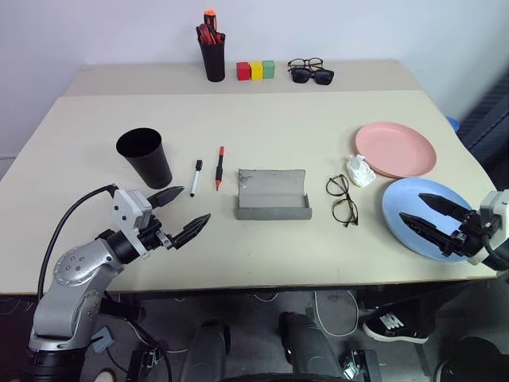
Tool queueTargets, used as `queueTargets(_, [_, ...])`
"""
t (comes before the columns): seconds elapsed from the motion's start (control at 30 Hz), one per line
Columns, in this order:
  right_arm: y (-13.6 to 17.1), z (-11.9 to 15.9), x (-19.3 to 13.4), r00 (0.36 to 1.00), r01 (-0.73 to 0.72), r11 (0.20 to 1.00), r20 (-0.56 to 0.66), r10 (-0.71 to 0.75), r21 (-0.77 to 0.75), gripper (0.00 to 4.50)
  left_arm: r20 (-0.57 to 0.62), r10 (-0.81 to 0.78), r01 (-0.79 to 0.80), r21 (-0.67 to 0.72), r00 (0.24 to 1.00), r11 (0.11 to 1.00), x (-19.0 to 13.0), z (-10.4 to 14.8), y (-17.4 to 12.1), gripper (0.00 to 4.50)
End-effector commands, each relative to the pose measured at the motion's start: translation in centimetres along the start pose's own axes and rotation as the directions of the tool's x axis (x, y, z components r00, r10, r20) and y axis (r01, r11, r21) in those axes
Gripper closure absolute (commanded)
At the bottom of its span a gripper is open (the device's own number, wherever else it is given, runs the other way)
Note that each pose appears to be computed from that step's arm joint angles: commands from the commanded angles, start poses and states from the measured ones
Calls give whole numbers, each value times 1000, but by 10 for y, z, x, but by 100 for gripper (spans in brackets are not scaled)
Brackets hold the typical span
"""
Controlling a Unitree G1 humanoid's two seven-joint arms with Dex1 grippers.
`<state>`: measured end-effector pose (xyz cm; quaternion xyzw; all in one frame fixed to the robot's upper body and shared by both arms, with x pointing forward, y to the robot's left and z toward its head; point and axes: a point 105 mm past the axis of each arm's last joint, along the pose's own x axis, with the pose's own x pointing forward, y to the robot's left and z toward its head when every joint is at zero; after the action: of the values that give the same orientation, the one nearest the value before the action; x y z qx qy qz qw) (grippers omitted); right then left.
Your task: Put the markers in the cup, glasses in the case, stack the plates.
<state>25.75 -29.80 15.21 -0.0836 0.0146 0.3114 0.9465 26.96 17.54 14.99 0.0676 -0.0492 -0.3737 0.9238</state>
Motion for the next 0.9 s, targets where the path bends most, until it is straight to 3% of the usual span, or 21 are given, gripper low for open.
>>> queueTargets(0.03, [-3, 11, -3, 1000, 7, 999, 30, -6, -35, 118, 55, 0, -3, 48, 998, 999, 1, 15, -4, 0])
queueTargets(0.73, [-4, 13, -4, 1000, 19, 998, 26, -17, -54, 118, 41, 9, -10, 14, 999, 1000, 8, 10, 0, 0])
queueTargets(0.9, [-6, 15, -1, 999, 32, 998, 30, -30, -61, 118, -47, 14, -17, -49, 999, 999, 13, 2, 0, 0])
